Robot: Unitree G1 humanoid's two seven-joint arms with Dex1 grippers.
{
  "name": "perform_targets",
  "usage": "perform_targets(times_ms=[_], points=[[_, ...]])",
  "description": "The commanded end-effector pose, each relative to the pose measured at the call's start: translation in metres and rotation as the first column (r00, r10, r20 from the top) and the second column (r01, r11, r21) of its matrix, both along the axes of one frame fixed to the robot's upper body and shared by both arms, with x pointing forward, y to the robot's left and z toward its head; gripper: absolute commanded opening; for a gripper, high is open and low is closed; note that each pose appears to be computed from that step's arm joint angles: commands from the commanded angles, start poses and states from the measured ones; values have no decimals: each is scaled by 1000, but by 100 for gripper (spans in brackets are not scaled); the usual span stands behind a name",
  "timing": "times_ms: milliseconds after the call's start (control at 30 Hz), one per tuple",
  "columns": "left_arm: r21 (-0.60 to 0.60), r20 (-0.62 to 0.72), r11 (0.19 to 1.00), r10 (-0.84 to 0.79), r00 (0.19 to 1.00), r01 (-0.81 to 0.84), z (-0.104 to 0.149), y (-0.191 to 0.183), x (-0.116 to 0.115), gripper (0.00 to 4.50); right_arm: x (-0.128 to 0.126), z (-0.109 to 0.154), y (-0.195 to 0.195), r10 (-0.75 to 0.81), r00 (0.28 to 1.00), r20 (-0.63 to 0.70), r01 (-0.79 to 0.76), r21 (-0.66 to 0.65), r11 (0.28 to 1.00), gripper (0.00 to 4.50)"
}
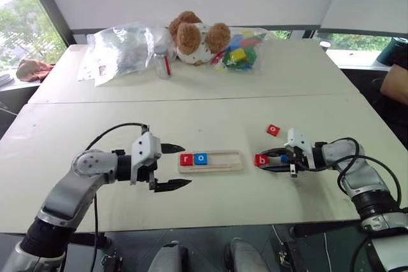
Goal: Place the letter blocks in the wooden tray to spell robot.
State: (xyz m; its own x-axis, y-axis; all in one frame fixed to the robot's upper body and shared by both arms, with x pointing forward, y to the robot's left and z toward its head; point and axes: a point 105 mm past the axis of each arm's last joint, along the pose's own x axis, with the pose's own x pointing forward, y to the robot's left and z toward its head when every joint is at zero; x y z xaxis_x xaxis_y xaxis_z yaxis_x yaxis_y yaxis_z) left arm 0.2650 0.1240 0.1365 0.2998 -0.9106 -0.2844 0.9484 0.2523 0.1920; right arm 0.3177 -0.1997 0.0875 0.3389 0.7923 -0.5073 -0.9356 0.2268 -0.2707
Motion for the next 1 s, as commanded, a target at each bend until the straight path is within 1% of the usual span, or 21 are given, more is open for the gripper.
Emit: perform_targets(times_ms=[33,133,200,300,400,467,633,700,1000], points=[[23,29,998,51,998,-52,8,18,6,450,5,31,13,49,996,77,-51,36,998,115],[79,40,994,79,996,-82,3,33,9,450,7,47,28,99,991,87,-102,38,994,115],[90,37,989,111,993,-114,4,47,14,450,6,53,49,166,985,55,-167,11,986,115],[110,35,985,128,991,-131,3,60,17,450,6,53,73,228,973,33,-227,-21,974,115],[123,35,983,132,991,-135,-1,65,18,450,14,48,92,231,973,13,-230,-53,972,115],[123,32,983,131,991,-134,-3,65,18,450,18,45,98,222,975,-13,-222,-70,972,115],[125,22,983,132,991,-134,-11,66,15,450,29,38,111,206,979,-6,-205,-119,972,115],[121,19,983,134,991,-135,-14,65,14,450,29,36,114,216,976,-7,-215,-134,967,115],[117,24,981,153,988,-155,-18,69,17,450,22,35,123,254,967,-26,-256,-115,960,115]])
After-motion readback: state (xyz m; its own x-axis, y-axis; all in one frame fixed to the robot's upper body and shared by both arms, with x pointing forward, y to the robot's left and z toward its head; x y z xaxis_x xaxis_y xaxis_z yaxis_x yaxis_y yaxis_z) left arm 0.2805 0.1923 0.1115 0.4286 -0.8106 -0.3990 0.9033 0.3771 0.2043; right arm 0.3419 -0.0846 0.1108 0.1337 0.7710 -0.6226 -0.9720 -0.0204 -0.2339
